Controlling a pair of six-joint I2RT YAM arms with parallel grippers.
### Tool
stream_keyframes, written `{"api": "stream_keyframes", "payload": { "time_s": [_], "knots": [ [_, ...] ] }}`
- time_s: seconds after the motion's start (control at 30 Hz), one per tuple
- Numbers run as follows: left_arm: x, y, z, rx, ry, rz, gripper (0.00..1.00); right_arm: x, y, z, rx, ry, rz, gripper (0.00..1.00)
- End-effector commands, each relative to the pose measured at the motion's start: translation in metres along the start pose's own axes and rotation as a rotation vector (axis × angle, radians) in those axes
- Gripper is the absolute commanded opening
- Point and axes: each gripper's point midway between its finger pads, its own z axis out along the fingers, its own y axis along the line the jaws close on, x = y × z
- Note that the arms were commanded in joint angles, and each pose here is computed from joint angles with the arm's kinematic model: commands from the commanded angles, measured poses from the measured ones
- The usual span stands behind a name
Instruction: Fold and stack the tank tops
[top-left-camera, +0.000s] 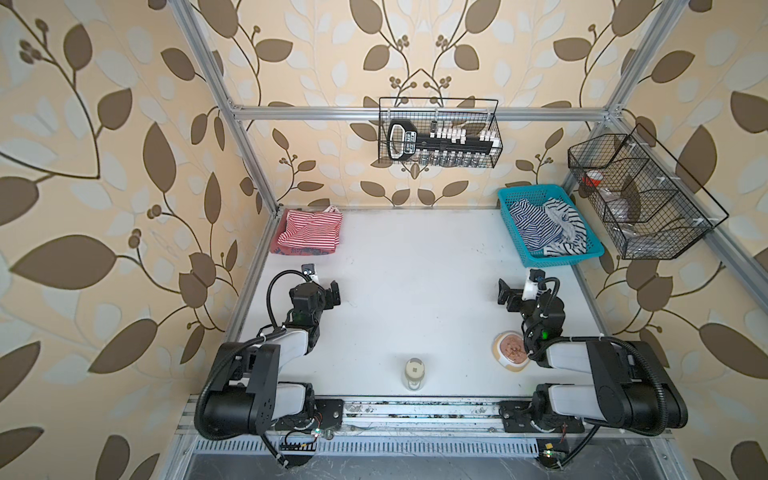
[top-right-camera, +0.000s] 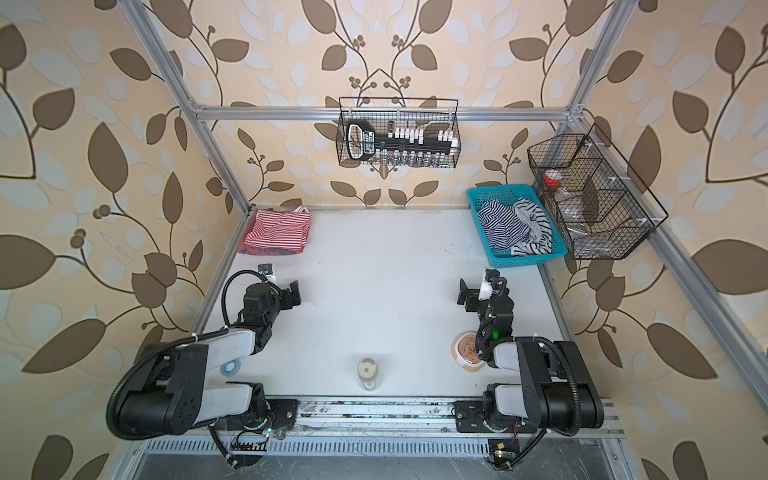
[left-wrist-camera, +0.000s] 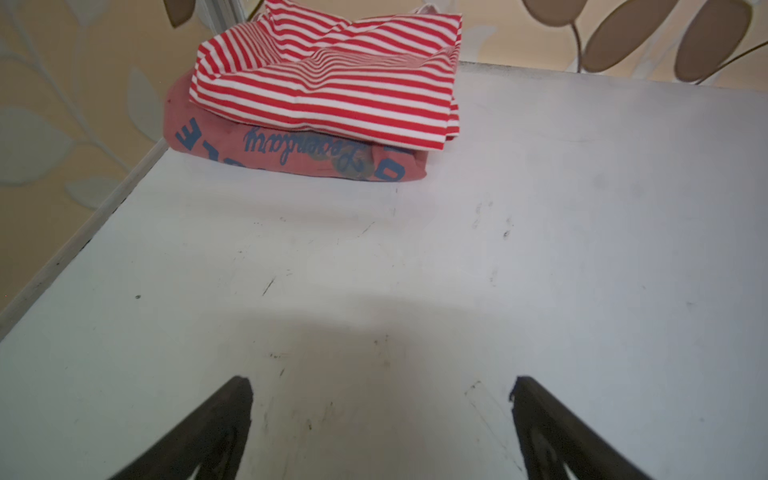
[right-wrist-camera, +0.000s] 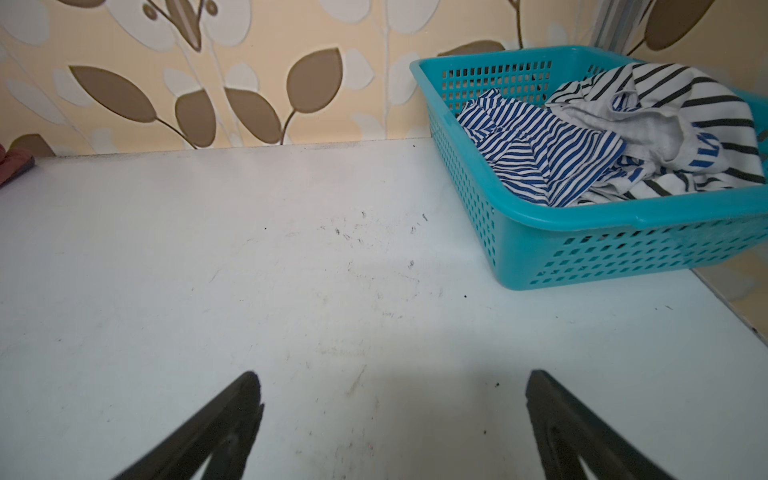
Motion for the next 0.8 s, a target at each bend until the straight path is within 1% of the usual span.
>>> {"api": "stream_keyframes", "payload": {
  "time_s": [0.0, 0.03, 0.07, 0.47, 0.77],
  "knots": [
    [-0.018, -0.003, 0.02, 0.004, -0.065, 0.027, 0.99, -0.016, 0.005, 0.004, -0.016, -0.05, -0.03, 1.0],
    [-0.015, -0.001, 0.026, -0.008, -0.021, 0.018, 0.99, -0.016, 0.004, 0.003, -0.015, -0.05, -0.03, 1.0],
    [-0.017, 0.004, 0.028, -0.006, 0.01, -0.022, 0.99, -0.016, 0.004, 0.003, -0.014, -0.05, -0.03, 1.0],
    [-0.018, 0.007, 0.028, 0.001, 0.003, -0.034, 0.99, -0.015, 0.008, 0.005, -0.004, -0.041, -0.056, 1.0],
    [-0.018, 0.007, 0.027, 0.002, 0.002, -0.033, 0.99, -0.015, 0.007, 0.004, -0.002, -0.043, -0.051, 1.0]
  ]
}}
